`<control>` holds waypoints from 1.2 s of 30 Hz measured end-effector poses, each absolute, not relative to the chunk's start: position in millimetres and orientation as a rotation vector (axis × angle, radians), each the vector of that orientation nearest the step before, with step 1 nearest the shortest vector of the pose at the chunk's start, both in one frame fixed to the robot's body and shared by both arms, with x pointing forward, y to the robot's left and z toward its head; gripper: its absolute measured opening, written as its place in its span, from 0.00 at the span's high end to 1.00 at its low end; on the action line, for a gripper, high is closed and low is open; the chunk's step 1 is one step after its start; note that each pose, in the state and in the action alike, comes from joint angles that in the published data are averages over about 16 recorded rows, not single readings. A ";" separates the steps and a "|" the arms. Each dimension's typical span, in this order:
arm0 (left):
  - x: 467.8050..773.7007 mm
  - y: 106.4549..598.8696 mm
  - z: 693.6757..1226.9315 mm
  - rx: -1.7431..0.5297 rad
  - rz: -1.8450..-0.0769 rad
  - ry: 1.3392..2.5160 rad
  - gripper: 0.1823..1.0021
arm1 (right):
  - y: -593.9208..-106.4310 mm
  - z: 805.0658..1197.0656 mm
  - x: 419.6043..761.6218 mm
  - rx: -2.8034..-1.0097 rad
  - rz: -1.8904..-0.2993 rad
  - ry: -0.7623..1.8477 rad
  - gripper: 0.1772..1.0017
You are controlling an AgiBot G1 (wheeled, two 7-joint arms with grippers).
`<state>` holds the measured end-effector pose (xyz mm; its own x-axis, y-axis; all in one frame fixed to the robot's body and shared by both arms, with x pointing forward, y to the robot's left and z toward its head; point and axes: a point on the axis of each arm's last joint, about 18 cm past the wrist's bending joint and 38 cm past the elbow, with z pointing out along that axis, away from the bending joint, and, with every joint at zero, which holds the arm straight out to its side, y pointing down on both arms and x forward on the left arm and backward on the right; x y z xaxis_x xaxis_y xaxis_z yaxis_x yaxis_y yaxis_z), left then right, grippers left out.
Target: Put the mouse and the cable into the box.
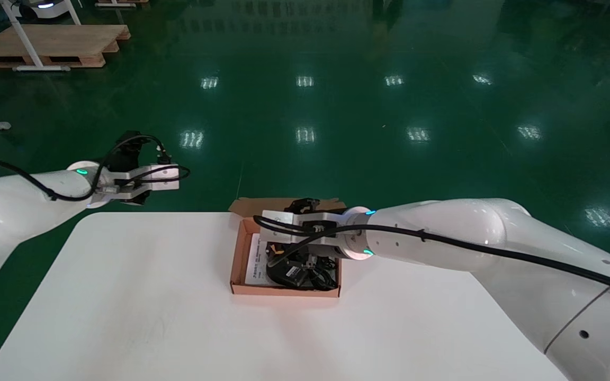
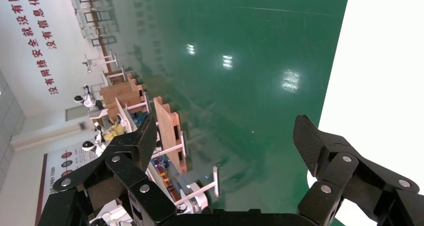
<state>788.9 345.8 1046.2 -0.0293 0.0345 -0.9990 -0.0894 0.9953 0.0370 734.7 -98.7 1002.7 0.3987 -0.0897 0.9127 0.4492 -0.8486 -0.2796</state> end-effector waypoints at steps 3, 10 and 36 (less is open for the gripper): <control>788.8 345.9 1046.2 -0.043 0.099 1.597 0.00 | -102.3 998.6 732.5 -2.166 -1.425 -0.286 0.50; 788.8 346.0 1046.1 -0.042 0.099 1.597 0.00 | -117.7 983.3 722.2 -2.137 -1.282 -0.204 0.30; 788.0 339.8 1021.7 -0.089 -0.075 1.654 0.00 | -207.0 959.6 631.3 -1.841 -0.755 -0.024 0.00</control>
